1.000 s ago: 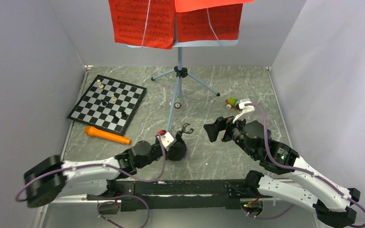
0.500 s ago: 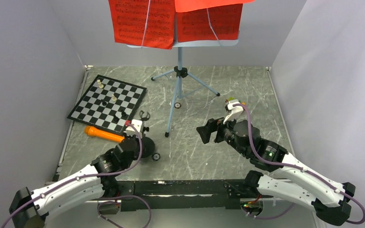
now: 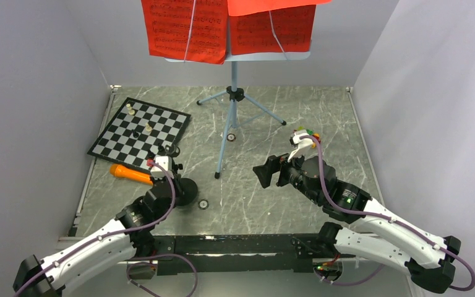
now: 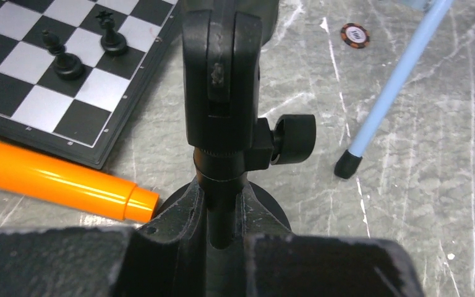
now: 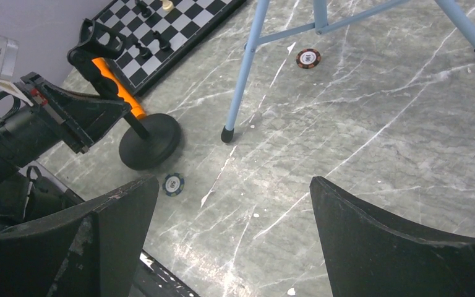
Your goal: Pack up the instrument practice props
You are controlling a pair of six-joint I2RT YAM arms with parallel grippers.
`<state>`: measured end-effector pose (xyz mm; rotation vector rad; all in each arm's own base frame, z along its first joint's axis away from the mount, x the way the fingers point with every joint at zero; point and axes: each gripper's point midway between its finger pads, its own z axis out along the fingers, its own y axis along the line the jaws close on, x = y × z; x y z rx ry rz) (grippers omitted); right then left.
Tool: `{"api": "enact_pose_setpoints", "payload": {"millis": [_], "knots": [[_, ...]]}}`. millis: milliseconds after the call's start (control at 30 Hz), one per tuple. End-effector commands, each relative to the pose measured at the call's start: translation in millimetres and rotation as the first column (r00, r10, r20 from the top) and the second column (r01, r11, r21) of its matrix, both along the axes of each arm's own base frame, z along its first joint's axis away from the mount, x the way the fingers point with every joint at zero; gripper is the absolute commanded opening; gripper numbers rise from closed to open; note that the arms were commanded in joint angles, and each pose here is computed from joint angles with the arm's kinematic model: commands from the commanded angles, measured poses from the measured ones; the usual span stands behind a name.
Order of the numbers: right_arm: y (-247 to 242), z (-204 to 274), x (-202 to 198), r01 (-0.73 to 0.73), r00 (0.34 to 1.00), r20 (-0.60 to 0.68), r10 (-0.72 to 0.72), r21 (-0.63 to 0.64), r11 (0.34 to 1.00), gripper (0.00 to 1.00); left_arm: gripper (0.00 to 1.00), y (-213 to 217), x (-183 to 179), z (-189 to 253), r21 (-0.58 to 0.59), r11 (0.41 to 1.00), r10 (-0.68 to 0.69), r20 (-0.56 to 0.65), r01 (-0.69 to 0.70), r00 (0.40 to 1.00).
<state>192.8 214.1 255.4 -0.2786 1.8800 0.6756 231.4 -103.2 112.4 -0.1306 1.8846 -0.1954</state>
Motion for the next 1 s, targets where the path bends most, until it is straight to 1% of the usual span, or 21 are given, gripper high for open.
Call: {"api": "enact_pose_setpoints", "payload": {"millis": [0, 67, 133, 300, 533, 700, 833, 967], "knots": [[-2.2, 12.1, 1.5, 0.002, 0.999, 0.042, -0.003, 0.022, 1.0, 0.98, 0.0, -25.4, 7.2, 42.7, -0.079, 0.987, -0.122, 0.183, 0.138, 0.976], [-2.8, 13.1, 2.0, 0.005, 0.999, 0.047, -0.006, 0.021, 1.0, 0.98, 0.0, -26.7, 9.1, 58.1, -0.092, 0.984, -0.125, 0.25, 0.153, 0.96], [-1.7, 13.8, 2.7, 0.002, 0.999, 0.05, -0.003, 0.02, 1.0, 0.98, 0.0, -27.0, 14.3, 73.3, -0.079, 0.986, -0.115, 0.286, 0.143, 0.951], [3.6, 13.2, 3.5, -0.01, 0.999, 0.046, 0.009, 0.021, 1.0, 0.98, 0.0, -37.6, 32.9, 87.7, 0.002, 0.993, -0.116, 0.28, 0.12, 0.953], [1.6, 12.6, 1.4, -0.011, 0.999, 0.042, 0.01, 0.026, 1.0, 0.98, 0.0, -34.5, 66.8, 77.7, 0.008, 0.998, -0.064, 0.272, 0.064, 0.96], [0.5, 12.4, 0.8, -0.011, 0.999, 0.044, 0.01, 0.028, 1.0, 0.98, 0.0, -18.9, 84.1, 60.6, 0.037, 0.999, 0.0, 0.25, -0.01, 0.968], [-0.3, 12.6, 0.7, -0.01, 0.999, 0.048, 0.009, 0.025, 1.0, 0.98, 0.0, 1.6, 81.7, 44.6, 0.028, 0.996, 0.077, 0.224, -0.086, 0.972], [-0.4, 9.1, 0.3, -0.013, 0.999, 0.05, 0.011, 0.027, 1.0, 0.98, 0.0, 22.9, 76.6, 41.3, 0.073, 0.984, 0.142, 0.232, -0.162, 0.962]]}}
